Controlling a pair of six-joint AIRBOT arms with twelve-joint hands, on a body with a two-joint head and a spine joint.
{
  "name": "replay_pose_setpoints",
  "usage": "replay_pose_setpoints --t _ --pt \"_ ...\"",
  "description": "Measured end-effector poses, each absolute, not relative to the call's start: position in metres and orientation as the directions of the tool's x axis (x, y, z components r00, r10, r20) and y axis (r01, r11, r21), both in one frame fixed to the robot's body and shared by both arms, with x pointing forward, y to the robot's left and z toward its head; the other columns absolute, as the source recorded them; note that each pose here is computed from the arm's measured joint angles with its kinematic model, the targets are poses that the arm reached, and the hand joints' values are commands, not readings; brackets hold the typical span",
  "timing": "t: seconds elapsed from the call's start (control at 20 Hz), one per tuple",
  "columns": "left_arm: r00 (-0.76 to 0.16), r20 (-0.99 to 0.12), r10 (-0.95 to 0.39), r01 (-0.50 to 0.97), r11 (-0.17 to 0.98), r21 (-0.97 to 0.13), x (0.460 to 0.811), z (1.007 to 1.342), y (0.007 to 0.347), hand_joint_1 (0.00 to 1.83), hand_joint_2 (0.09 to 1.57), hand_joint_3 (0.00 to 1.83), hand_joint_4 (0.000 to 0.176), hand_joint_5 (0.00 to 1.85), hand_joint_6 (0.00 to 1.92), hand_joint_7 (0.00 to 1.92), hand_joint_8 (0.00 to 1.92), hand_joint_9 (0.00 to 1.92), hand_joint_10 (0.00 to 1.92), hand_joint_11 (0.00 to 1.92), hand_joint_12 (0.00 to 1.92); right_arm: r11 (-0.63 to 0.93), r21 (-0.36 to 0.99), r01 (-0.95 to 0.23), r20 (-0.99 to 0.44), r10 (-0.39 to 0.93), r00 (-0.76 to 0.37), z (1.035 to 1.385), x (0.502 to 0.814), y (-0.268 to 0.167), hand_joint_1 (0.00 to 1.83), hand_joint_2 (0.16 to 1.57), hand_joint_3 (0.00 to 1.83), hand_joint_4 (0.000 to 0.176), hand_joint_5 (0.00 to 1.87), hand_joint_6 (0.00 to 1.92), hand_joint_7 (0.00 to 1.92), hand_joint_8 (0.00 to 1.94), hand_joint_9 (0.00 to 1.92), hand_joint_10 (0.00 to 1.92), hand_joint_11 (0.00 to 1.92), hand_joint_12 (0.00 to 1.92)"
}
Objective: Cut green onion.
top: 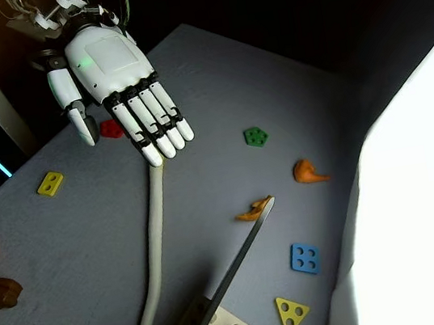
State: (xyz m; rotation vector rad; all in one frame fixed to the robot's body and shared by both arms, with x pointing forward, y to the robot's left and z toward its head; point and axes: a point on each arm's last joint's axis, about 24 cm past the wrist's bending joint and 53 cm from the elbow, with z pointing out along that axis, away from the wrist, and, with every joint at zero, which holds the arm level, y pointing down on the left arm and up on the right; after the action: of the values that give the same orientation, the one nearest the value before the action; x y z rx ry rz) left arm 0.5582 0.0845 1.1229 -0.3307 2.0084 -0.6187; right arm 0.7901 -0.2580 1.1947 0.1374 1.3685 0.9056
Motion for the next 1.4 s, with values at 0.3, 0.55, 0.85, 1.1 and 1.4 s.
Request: replay_pose_setpoints --t 0.3,0.55,0.85,1.1,1.4 --pt "-0.488 -0.734 -0.472 0.031 0.831 -0.555 0.559 1.127 0.082 0.0 1.49 0.0 0.0 0.0 0.0 0.0 0.0 0.0 0.0 0.0 0.0 0.666 0.523 -0.532 -0.797 0.603 -0.028 1.243 0.777 -0.26 0.91 0.93 0.01 0.034 0.0 0.0 0.0 0.0 0.0 0.0 0.0 0.0" --pt "-0.485 -0.736 -0.472 0.035 0.83 -0.556 0.559 1.129 0.081 0.0 1.49 0.0 0.0 0.0 0.0 0.0 0.0 0.0 0.0 0.0 0.0 0.66 0.452 -0.601 -0.839 0.543 -0.036 1.274 0.746 -0.25 0.9 0.95 0.01 0.031 0.0 0.0 0.0 0.0 0.0 0.0 0.0 0.0" --pt "-0.48 -0.74 -0.471 0.036 0.832 -0.553 0.559 1.131 0.083 0.0 1.49 0.0 0.0 0.01 0.01 0.01 0.0 0.01 0.0 0.0 0.0 0.633 0.357 -0.687 -0.884 0.466 -0.03 1.315 0.693 -0.227 0.34 1.09 0.01 0.0 0.6 0.2 0.68 0.11 0.51 0.43 0.0 1.44" --pt "-0.46 -0.754 -0.47 0.04 0.837 -0.546 0.562 1.137 0.086 0.07 1.38 0.0 0.0 0.74 0.08 0.86 0.09 0.76 0.38 0.17 1.37 0.642 0.345 -0.685 -0.913 0.399 -0.086 1.302 0.661 -0.196 0.21 1.19 0.01 0.0 0.82 1.13 0.93 1.13 0.7 1.42 0.42 1.91" --pt "-0.472 -0.731 -0.493 0.029 0.82 -0.572 0.546 1.144 0.076 0.18 1.42 0.01 0.0 0.76 1.7 0.8 1.79 0.75 1.91 0.67 1.92 0.621 0.402 -0.673 -0.902 0.395 -0.174 1.292 0.634 -0.167 0.14 1.22 0.0 0.156 1.31 1.91 1.44 1.9 1.46 1.92 1.44 1.92"
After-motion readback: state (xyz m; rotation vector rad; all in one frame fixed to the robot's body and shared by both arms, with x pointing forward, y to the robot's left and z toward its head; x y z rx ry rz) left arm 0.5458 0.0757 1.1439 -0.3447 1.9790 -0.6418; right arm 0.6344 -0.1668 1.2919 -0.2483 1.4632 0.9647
